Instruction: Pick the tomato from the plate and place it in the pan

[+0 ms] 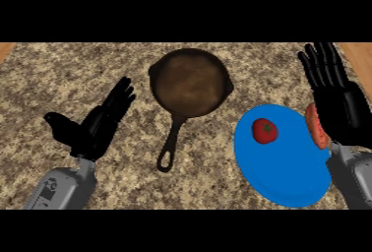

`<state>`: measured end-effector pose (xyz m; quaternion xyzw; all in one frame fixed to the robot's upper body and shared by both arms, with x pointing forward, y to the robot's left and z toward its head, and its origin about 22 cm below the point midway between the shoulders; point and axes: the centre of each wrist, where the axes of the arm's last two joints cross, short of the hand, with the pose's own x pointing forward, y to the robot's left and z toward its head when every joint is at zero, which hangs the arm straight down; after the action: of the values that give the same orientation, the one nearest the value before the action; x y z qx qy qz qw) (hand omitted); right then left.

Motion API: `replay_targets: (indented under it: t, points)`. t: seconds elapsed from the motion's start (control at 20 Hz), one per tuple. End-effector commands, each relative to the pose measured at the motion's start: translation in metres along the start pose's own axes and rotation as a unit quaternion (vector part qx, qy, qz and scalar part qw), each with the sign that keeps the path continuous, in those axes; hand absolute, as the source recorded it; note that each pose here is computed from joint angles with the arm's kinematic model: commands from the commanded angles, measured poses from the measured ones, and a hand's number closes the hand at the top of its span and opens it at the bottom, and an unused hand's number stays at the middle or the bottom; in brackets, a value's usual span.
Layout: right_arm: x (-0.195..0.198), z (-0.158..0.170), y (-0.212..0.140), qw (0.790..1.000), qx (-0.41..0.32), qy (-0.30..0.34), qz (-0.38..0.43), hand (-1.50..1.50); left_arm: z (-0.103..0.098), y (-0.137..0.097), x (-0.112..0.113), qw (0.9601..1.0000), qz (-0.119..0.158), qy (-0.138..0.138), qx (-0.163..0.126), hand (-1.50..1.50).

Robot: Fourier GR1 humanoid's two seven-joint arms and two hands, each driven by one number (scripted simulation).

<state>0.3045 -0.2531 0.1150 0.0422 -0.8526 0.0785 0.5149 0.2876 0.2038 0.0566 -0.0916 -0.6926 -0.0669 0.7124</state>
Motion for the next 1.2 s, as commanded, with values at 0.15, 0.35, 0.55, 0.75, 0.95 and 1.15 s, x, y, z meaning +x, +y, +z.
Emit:
replay_targets:
  t: [0.15, 0.35, 0.55, 0.75, 0.95, 1.15]
  points:
    - [0.008, -0.028, 0.024, 0.987, 0.136, 0.019, -0.080, -1.50, 0.018, 0.084, -0.016, 0.9782, -0.128, 0.082, 0.142, 0.00]
    - [0.032, -0.024, -0.054, 0.972, 0.086, 0.028, 0.218, 1.50, 0.036, 0.106, -0.031, 0.9612, -0.155, 0.131, 0.187, 0.00]
    - [-0.053, 0.029, -0.037, 0.982, -0.152, 0.094, -0.064, 1.50, 0.050, 0.131, -0.033, 0.9395, -0.187, 0.162, 0.237, 0.00]
    - [-0.069, 0.045, -0.057, 0.997, -0.056, 0.046, -0.032, -1.50, 0.045, 0.122, -0.042, 0.9378, -0.184, 0.172, 0.239, 0.00]
    - [-0.034, 0.031, -0.069, 0.998, 0.019, 0.039, 0.038, -1.50, 0.046, 0.138, -0.037, 0.9375, -0.180, 0.171, 0.244, 0.00]
    - [0.018, 0.001, -0.089, 0.981, 0.056, 0.092, 0.160, -1.50, 0.053, 0.138, -0.036, 0.9363, -0.190, 0.172, 0.240, 0.00]
